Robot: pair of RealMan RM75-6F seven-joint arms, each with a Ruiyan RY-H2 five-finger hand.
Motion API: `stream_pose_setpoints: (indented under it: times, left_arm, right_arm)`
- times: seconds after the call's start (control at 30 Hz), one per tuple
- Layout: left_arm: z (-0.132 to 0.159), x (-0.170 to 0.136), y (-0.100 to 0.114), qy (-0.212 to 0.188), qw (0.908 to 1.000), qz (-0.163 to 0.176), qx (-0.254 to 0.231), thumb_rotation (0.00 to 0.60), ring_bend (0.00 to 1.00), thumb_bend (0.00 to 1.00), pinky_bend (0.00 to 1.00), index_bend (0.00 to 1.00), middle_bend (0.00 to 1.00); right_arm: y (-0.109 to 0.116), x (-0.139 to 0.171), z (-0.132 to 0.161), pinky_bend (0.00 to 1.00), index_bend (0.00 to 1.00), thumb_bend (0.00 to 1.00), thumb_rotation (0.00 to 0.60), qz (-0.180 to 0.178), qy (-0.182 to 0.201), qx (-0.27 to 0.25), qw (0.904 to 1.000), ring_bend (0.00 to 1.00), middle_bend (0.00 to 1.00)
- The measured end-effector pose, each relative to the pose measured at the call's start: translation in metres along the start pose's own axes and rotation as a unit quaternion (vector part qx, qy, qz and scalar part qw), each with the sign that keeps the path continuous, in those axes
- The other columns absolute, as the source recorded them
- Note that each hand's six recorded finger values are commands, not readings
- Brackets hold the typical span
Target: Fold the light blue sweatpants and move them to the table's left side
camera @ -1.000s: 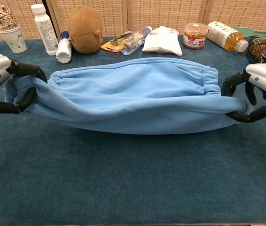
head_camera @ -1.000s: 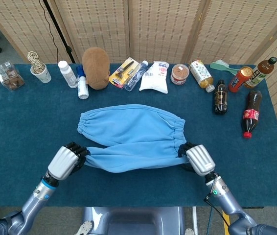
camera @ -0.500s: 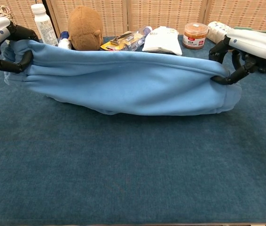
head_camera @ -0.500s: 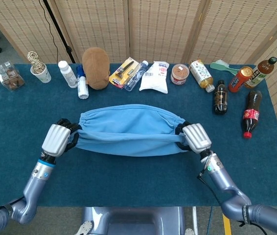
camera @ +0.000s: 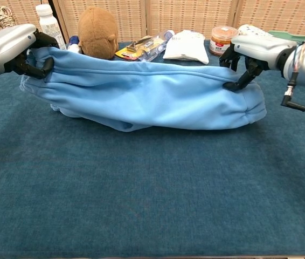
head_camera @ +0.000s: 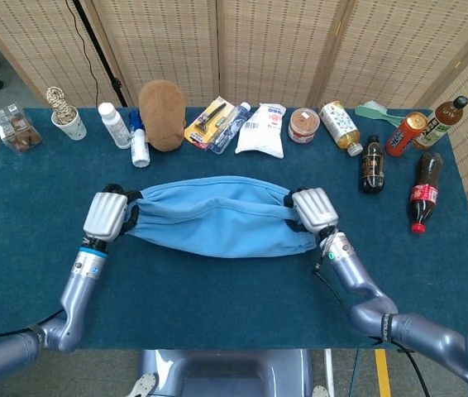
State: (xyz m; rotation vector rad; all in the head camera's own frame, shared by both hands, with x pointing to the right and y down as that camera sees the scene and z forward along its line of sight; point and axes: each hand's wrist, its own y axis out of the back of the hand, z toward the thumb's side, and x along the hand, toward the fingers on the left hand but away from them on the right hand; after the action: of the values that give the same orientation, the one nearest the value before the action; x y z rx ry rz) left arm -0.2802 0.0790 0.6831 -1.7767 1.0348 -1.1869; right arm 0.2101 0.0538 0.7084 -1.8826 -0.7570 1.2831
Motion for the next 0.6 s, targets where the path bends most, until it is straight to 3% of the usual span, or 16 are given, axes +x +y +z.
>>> stream_pose_setpoints:
  times: [0.33,0.43,0.5,0.53,0.6]
  left_arm:
    - [-0.005,0.026,-0.013,0.031,0.9995,-0.006,-0.002,0.6,0.54,0.61,0.28,0.87,0.66]
    - [-0.007,0.032,-0.016,0.04,0.9992,-0.005,-0.005,0.6,0.52,0.6,0.23,0.85,0.65]
    - [-0.009,0.035,-0.018,0.046,0.9989,-0.004,-0.006,0.6,0.42,0.59,0.15,0.8,0.56]
    - [-0.01,0.036,-0.019,0.049,0.9988,-0.005,-0.007,0.6,0.34,0.58,0.11,0.73,0.47]
    - [-0.013,0.039,-0.022,0.057,0.9983,-0.007,-0.007,0.6,0.17,0.55,0.03,0.52,0.23]
  right_arm:
    - [0.002,-0.035,-0.011,0.62,0.63,0.44,0.6,0.012,-0.028,0.03,0.9991,0.42,0.5]
    - [0.005,-0.042,-0.013,0.62,0.63,0.44,0.6,0.01,-0.033,0.03,0.999,0.42,0.5]
    - [0.006,-0.045,-0.013,0.61,0.61,0.44,0.6,0.01,-0.035,0.031,0.9988,0.41,0.47]
    - [0.006,-0.047,-0.014,0.59,0.58,0.43,0.6,0.01,-0.037,0.031,0.9988,0.39,0.45]
    - [0.005,-0.049,-0.014,0.39,0.35,0.23,0.6,0.01,-0.039,0.031,0.9987,0.2,0.24]
